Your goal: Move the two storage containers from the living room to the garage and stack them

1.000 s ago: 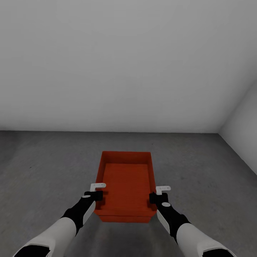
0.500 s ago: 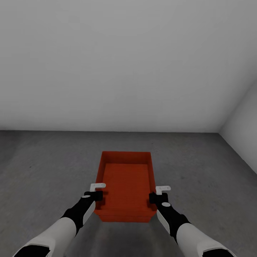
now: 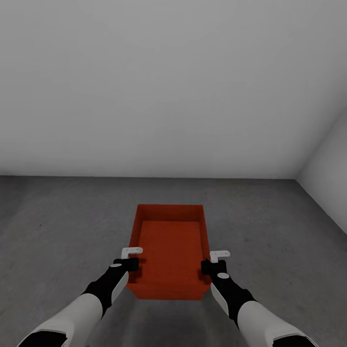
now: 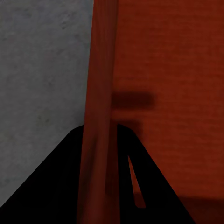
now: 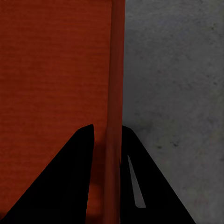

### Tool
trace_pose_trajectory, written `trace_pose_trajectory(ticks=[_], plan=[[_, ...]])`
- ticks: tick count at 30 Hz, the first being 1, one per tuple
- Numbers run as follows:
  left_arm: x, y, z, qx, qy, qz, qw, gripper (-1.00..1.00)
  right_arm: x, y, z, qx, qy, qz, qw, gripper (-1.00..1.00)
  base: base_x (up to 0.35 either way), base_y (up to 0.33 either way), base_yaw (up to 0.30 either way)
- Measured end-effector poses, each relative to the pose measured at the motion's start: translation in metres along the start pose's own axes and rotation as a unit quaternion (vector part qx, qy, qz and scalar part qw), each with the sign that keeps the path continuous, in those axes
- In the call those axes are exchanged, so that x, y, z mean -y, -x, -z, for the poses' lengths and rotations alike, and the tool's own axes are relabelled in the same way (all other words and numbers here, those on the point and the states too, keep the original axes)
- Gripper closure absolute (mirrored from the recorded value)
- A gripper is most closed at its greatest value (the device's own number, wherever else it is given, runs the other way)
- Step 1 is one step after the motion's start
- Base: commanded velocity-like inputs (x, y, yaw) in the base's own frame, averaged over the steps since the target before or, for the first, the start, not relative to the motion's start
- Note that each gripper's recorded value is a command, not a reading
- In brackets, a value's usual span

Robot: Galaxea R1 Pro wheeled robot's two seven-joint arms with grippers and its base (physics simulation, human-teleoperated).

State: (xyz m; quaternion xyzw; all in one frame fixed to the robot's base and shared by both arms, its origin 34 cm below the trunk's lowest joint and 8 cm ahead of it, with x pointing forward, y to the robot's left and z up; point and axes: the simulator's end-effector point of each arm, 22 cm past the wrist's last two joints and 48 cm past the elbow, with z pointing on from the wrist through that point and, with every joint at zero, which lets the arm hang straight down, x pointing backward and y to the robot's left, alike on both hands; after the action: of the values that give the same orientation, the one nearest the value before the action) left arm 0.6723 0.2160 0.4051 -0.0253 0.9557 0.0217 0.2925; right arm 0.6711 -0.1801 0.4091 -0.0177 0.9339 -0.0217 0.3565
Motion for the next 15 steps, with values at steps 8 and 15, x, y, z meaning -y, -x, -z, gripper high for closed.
trace_pose_trajectory(ticks=[8,15], plan=[[0.0,0.0,0.0,0.0,0.0,0.0,1.0,1.0,0.0,0.0,0.0,0.0,0.0,0.0,1.0,1.0,0.0,0.0,0.0],[-0.0001,-0.0002,-0.0001,0.0,0.0,0.001,1.0,1.0,-0.0001,0.0,0.0,0.0,0.0,0.0,1.0,1.0,0.0,0.0,0.0]])
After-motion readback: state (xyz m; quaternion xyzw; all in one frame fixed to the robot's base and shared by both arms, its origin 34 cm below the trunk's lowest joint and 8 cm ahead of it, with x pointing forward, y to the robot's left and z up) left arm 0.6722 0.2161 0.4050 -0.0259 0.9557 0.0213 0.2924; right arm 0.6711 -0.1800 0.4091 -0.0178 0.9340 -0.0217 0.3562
